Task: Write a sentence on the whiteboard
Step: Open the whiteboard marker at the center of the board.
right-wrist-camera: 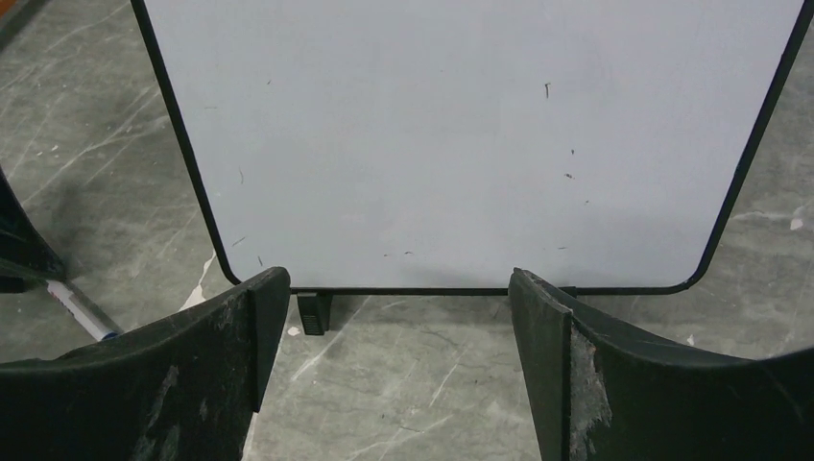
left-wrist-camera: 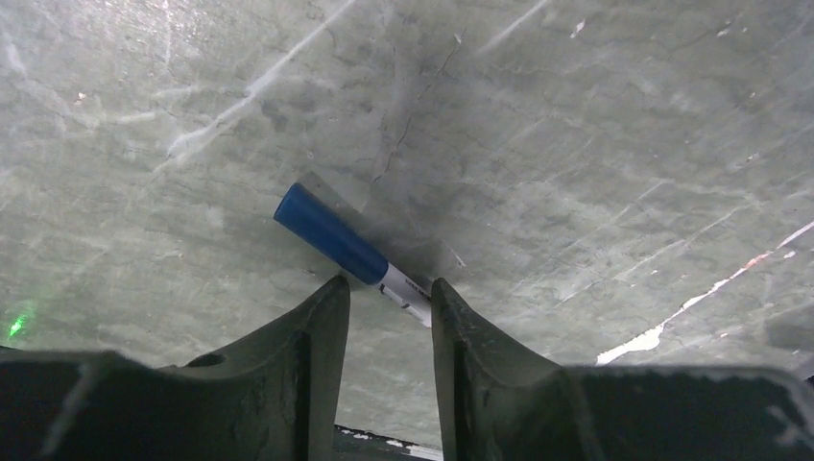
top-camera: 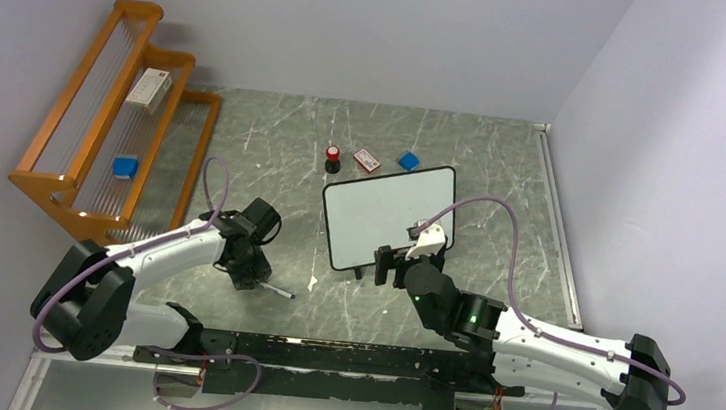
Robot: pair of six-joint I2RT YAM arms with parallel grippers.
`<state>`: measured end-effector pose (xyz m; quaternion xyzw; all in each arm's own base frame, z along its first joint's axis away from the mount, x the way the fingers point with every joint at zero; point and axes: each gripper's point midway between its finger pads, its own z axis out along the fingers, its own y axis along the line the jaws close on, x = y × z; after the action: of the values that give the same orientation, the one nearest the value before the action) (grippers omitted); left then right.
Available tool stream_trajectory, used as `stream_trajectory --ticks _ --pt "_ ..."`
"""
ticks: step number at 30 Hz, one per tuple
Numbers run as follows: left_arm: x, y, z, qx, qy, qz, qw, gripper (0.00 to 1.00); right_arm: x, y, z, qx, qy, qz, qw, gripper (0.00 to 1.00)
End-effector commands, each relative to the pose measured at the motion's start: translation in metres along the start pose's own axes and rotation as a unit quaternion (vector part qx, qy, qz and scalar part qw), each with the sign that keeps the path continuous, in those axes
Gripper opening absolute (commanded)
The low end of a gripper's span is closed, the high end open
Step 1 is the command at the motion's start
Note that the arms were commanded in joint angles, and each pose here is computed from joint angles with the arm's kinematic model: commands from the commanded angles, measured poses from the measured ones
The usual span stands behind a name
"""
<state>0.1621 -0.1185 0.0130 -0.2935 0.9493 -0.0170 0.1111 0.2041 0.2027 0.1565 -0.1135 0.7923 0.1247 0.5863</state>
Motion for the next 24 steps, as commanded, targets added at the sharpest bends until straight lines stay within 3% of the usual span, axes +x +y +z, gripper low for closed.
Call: stream_trajectory --ticks 1,12,24 --pt "0.004 -0.009 0.006 0.012 0.005 -0.011 1.0 0.4 -0.005 0.001 -0.001 -0.006 -0.015 0.001 1.0 0.88" --pt "0.012 -0.003 0.026 -0.013 0.015 -0.004 1.0 0.28 -0.015 0.021 0.0 -0.068 -0.046 -0.02 0.996 0.96" --pt "-0.011 -0.042 -0.007 0.08 -0.024 -0.039 0.996 0.05 -0.034 0.05 0.005 -0.114 -0.058 -0.036 0.991 1.0"
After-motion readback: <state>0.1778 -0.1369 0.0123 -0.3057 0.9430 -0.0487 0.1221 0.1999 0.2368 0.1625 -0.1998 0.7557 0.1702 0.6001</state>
